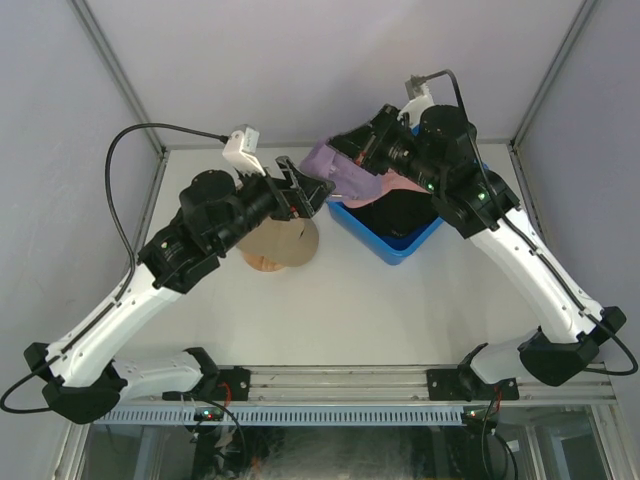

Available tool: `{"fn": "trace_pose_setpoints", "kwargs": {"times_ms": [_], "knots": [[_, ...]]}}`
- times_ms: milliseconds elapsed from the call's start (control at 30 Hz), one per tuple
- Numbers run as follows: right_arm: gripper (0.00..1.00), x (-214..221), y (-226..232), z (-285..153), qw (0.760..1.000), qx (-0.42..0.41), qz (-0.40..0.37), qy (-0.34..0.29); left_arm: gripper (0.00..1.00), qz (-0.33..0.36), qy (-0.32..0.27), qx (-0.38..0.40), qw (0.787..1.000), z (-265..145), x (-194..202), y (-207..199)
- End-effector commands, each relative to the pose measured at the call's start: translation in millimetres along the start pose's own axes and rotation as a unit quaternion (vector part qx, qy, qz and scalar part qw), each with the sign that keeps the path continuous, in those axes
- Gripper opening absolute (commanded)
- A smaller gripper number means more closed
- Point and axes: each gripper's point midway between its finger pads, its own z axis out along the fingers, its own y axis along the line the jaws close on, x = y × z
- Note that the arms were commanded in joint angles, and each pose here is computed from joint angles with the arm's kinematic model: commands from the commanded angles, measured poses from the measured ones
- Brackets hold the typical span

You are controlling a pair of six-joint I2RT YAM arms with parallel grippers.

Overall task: Stack the hats
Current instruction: Stack the hat on the hat.

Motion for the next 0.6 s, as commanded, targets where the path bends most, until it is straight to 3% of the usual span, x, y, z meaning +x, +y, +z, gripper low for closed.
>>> {"fn": "trace_pose_setpoints", "kwargs": {"times_ms": [0, 233, 567], "knots": [[0.00, -0.7, 30.2, -18.1, 0.999, -0.044, 0.003, 0.005, 0.95, 0.005, -0.050, 0.032, 0.998, -9.6, -37.2, -24.1], [0.00, 6.8, 32.9, -24.4, 0.998, -0.056, 0.012, 0.018, 0.86, -0.003, -0.078, 0.023, 0.997, -14.8, -44.2, -18.2], [0.00, 19.4, 25.6, -34.1, 0.998, -0.056, 0.013, 0.038, 0.29, -0.013, -0.150, 0.015, 0.988, -34.3, -79.9, -18.4]]}}
